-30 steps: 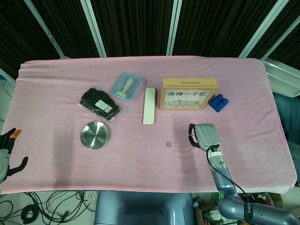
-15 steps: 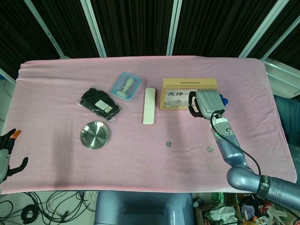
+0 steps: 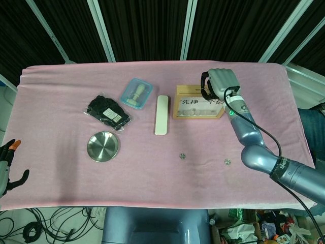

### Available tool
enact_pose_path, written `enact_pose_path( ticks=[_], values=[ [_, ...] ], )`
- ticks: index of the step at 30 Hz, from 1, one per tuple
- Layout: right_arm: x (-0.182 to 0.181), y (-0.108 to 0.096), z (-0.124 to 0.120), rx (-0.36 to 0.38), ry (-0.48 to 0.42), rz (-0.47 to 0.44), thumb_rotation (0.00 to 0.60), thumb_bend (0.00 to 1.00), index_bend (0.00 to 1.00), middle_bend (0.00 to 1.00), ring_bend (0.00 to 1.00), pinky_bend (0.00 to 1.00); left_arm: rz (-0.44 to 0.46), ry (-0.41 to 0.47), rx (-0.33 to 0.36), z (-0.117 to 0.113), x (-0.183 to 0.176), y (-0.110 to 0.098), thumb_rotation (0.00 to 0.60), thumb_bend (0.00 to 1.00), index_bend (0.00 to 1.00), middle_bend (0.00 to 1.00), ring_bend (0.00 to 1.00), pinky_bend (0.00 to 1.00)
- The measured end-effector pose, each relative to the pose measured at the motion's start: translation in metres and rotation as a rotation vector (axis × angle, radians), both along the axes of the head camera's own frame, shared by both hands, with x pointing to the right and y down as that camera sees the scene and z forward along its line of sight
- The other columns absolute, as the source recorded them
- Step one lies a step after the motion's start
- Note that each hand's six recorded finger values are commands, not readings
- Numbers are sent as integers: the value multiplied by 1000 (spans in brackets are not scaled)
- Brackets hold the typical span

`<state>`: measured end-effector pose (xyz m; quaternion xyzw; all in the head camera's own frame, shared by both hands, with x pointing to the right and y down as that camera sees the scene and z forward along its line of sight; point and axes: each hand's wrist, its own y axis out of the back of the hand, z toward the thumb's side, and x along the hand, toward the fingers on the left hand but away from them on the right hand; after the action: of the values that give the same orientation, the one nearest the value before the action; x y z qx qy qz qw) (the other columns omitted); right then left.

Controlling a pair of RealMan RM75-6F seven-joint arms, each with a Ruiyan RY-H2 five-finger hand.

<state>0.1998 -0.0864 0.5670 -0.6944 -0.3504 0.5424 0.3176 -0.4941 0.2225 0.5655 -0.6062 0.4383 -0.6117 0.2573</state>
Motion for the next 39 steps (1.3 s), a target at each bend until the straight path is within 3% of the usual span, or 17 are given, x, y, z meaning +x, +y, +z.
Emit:
enact_pose_path(
  ticks=[8, 39],
  values=[
    [-4, -20, 22, -47, 36, 2, 600, 392, 631, 823, 887, 917, -4, -1, -1, 0, 0, 0, 600, 371, 53, 2, 0, 2],
    [12, -17, 40, -72, 85, 15, 600, 391, 635, 823, 887, 917, -9, -4, -4, 0, 0, -1, 600, 372, 53, 2, 0, 8]
  ],
)
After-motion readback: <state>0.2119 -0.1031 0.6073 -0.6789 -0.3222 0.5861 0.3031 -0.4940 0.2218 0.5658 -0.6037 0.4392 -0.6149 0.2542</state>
